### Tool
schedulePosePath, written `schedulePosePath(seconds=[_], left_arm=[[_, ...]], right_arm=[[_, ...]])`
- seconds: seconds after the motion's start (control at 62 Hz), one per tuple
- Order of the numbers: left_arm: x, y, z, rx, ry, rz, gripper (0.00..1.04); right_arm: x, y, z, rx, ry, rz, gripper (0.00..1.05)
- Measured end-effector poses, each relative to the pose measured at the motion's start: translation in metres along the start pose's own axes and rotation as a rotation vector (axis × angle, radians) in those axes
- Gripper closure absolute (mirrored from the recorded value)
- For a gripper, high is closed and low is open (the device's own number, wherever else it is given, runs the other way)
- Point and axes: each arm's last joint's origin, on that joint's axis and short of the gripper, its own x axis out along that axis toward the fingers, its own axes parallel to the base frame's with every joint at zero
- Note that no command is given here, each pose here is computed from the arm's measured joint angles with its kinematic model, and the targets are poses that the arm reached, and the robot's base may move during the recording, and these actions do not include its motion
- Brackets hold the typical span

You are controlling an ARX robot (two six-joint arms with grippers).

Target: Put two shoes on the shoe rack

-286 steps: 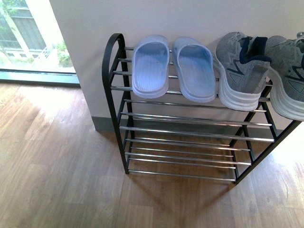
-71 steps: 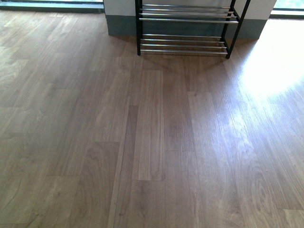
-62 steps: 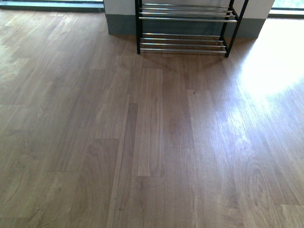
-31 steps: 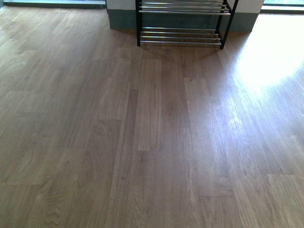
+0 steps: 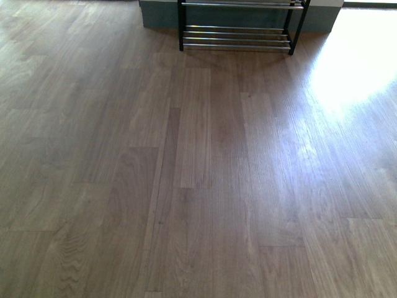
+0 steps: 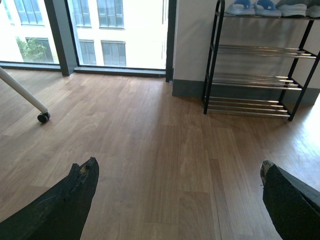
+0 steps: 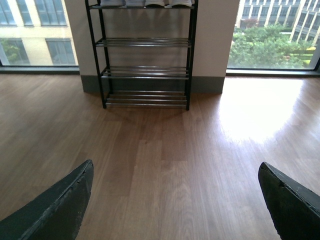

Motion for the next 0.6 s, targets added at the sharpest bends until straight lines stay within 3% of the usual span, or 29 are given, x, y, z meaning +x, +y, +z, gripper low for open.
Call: schedulePosePath(seconds=[0.597], left_arm=[[0.0000,0.0000,0.0000,0.000,0.000,0.000,0.09]], right_arm=[[0.0000,0.0000,0.0000,0.000,0.000,-0.001,0.09]])
